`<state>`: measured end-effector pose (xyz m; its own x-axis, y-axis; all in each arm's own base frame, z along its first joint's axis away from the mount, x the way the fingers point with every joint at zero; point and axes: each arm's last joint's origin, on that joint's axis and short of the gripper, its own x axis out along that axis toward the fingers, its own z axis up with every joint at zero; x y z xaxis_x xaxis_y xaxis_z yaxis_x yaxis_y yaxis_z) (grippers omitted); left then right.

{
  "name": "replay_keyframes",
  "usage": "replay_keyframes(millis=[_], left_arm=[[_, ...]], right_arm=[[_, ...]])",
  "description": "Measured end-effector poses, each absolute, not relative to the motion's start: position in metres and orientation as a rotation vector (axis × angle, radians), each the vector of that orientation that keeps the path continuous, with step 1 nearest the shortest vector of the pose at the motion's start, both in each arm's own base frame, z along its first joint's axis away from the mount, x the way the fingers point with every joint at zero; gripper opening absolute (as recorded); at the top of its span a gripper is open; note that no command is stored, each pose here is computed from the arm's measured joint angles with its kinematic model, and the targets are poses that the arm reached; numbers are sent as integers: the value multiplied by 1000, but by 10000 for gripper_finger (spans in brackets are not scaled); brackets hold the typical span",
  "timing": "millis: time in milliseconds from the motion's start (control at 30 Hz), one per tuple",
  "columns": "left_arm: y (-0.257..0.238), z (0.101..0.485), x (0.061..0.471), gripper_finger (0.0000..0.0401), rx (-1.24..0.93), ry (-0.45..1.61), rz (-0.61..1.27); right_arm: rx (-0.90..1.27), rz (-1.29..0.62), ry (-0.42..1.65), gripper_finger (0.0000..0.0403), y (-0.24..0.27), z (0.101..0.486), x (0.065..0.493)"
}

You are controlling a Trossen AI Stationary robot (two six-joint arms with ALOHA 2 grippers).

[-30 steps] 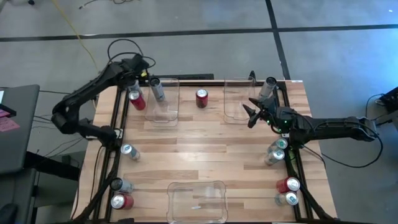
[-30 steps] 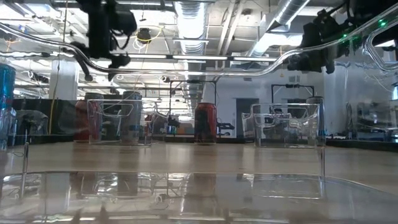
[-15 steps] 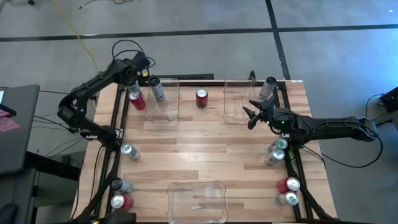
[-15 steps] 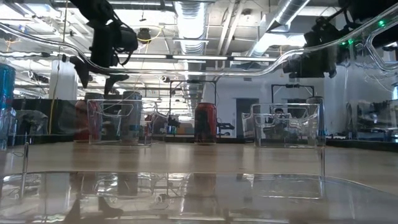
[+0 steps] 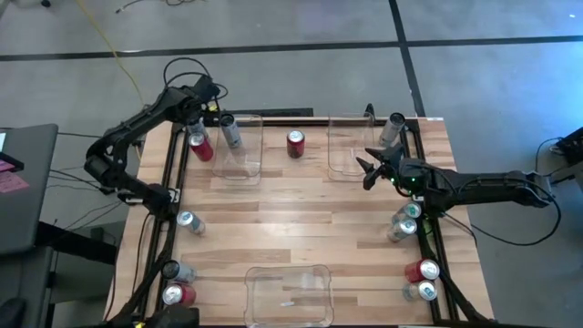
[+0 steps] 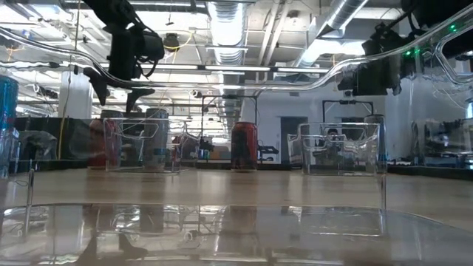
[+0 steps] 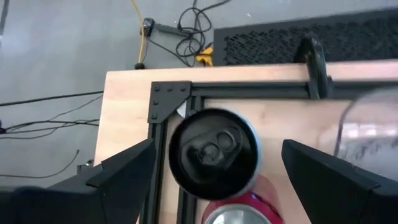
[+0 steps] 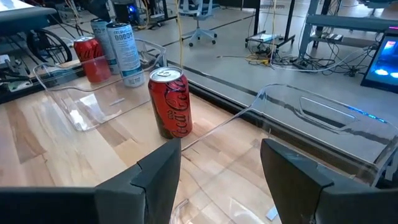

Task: Sort soda cans
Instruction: Put the top left white and blue soda can into the top left transparent bin

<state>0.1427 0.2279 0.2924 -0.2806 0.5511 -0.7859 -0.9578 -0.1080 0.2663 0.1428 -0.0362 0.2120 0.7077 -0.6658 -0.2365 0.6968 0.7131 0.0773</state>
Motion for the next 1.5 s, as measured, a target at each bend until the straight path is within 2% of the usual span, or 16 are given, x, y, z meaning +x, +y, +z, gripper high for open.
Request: replay_keyframes(millis=[900,1500], left_arm=[[229,284,142,342,-767,712,1834],[227,276,145,342,-784,616,1902]], right_arm=[[186,-760,181,242,-36,213,143],[187,-652,187,242,-26,213,146]])
